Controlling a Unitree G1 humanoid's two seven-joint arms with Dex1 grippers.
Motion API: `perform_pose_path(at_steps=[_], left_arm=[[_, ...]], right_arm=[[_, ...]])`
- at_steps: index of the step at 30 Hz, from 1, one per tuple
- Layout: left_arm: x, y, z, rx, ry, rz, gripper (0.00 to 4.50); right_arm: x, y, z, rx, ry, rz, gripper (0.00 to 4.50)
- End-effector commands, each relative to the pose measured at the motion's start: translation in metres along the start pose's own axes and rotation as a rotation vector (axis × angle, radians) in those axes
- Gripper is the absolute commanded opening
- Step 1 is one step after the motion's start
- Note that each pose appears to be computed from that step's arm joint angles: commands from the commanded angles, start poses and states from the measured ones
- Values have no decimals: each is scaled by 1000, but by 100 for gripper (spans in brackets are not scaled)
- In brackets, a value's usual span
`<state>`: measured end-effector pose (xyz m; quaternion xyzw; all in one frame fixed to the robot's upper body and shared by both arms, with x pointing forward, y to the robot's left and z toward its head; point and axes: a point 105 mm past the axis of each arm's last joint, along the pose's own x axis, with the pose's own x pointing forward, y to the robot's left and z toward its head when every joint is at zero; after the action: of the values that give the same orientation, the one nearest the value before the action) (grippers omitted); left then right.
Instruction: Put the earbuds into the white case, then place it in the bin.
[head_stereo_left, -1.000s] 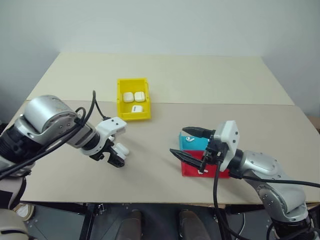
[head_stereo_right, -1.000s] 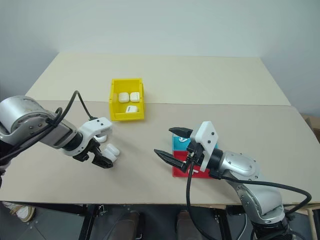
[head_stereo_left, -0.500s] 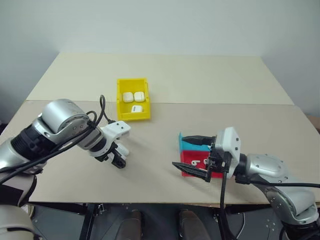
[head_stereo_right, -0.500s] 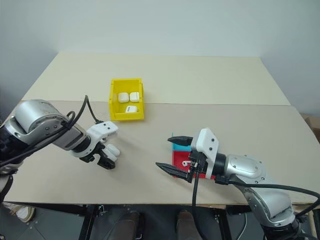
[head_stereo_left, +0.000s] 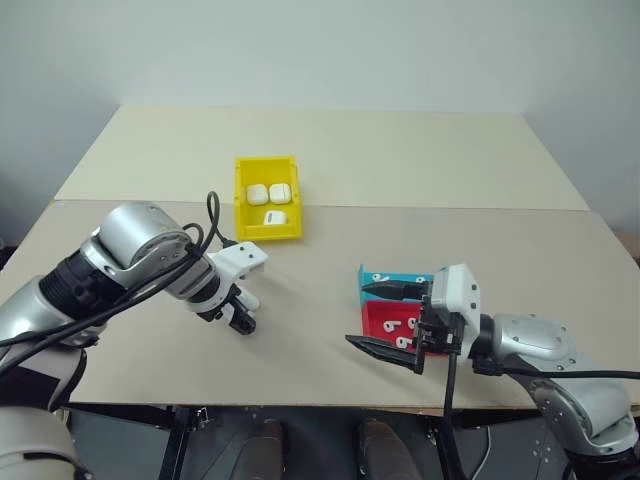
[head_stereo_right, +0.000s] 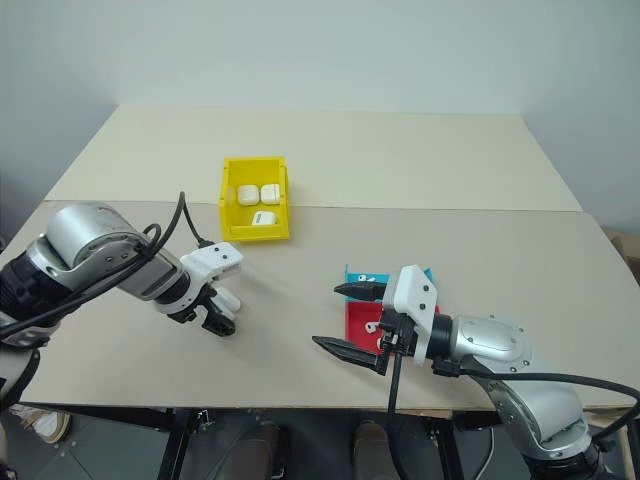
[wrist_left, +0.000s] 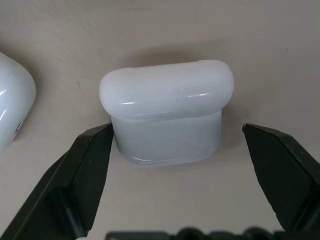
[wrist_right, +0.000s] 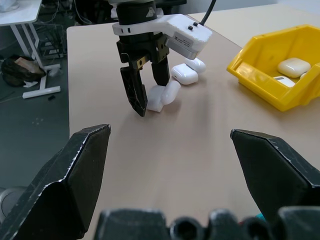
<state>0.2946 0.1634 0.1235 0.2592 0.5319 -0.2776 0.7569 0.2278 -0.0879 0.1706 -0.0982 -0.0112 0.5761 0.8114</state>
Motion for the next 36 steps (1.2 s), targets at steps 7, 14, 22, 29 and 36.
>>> perform_pose_path(at_steps=[7, 14, 22, 29, 36], left_arm=[[-1, 3, 0, -1, -15, 27, 287], [-5, 9, -5, -16, -28, 60, 276], [-59, 15, 16, -36, -589, 81, 276], [-84, 0, 35, -3, -1157, 12, 276], [-105, -22, 68, -98, -1562, -486, 276]], right_arm=[[0, 1, 15, -61, -26, 12, 450], [0, 2, 16, -62, -27, 13, 450], [-4, 0, 13, -68, -16, -4, 450], [-12, -10, 16, -86, -5, -48, 450], [-29, -26, 19, -142, 61, -94, 450]])
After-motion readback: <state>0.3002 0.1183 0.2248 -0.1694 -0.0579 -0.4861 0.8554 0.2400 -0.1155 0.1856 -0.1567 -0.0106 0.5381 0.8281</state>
